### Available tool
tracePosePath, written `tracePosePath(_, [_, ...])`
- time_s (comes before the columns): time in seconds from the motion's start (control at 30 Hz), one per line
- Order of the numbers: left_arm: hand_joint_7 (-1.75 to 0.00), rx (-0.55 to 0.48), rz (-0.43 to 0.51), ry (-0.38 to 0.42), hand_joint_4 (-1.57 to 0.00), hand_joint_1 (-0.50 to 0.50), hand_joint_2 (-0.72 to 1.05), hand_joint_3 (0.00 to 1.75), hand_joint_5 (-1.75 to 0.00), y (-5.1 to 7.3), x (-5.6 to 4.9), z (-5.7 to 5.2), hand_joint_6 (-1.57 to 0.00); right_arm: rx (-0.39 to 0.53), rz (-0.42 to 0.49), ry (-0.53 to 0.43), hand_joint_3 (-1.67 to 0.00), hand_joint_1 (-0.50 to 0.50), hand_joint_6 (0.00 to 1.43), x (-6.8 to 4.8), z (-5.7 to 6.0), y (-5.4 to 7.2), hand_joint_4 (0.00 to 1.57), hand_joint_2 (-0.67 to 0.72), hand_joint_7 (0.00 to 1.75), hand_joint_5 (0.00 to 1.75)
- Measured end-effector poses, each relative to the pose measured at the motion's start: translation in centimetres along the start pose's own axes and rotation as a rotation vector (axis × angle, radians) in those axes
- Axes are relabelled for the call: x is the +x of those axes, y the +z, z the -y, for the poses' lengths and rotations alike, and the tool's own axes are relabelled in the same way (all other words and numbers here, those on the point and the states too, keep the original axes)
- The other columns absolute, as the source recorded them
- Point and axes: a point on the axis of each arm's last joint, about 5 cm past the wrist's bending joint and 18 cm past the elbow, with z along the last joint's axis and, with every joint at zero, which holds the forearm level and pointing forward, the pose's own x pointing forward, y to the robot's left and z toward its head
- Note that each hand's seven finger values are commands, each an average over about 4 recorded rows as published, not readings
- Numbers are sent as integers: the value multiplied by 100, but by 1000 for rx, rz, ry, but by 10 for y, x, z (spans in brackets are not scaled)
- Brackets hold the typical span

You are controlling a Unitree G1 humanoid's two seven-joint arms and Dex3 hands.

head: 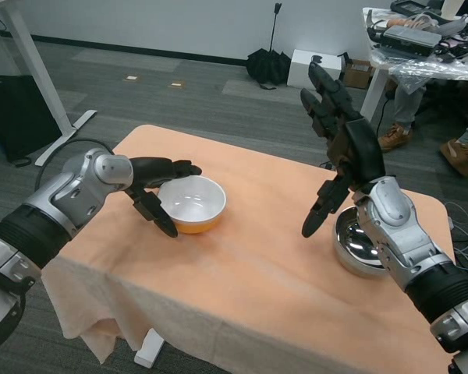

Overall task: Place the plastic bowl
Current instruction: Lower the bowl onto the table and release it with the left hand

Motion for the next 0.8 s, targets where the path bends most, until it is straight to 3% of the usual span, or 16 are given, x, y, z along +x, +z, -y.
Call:
tracePosePath(0.07, [-35, -10, 9, 7, 0, -50, 65, 9, -41, 0, 0, 1, -16, 0, 0, 0, 0, -46, 0, 0, 0, 0, 0, 60, 0, 0])
tracePosePath(0.13, [-14, -17, 17, 12, 0, -50, 69, 9, -36, -1, 0, 1, -3, 0, 0, 0, 0, -46, 0, 0, 0, 0, 0, 60, 0, 0])
tracePosePath(0.2, [0, -26, 24, 12, 0, -50, 69, 9, -28, -1, -1, 1, 0, 0, 0, 0, 0, -46, 0, 0, 0, 0, 0, 60, 0, 0])
tracePosePath(0.33, [0, -40, 31, 11, 0, -50, 100, 9, -21, -2, -1, 2, 0, 0, 0, 0, 0, -46, 0, 0, 0, 0, 0, 60, 0, 0])
tracePosePath(0.4, [0, -44, 32, 10, 0, -50, 105, 9, -18, -3, -1, 2, 0, 0, 0, 0, 0, -46, 0, 0, 0, 0, 0, 60, 0, 0])
tracePosePath(0.63, [0, -62, 44, 13, 0, -50, 100, 9, -10, -6, -1, 6, 0, 0, 0, 0, 0, -46, 0, 0, 0, 0, 0, 60, 0, 0])
tracePosePath(0.8, [0, -42, 88, 28, 0, -50, 78, 7, -15, -9, -1, 11, 0, 0, 0, 0, 0, -46, 0, 0, 0, 0, 0, 60, 0, 0])
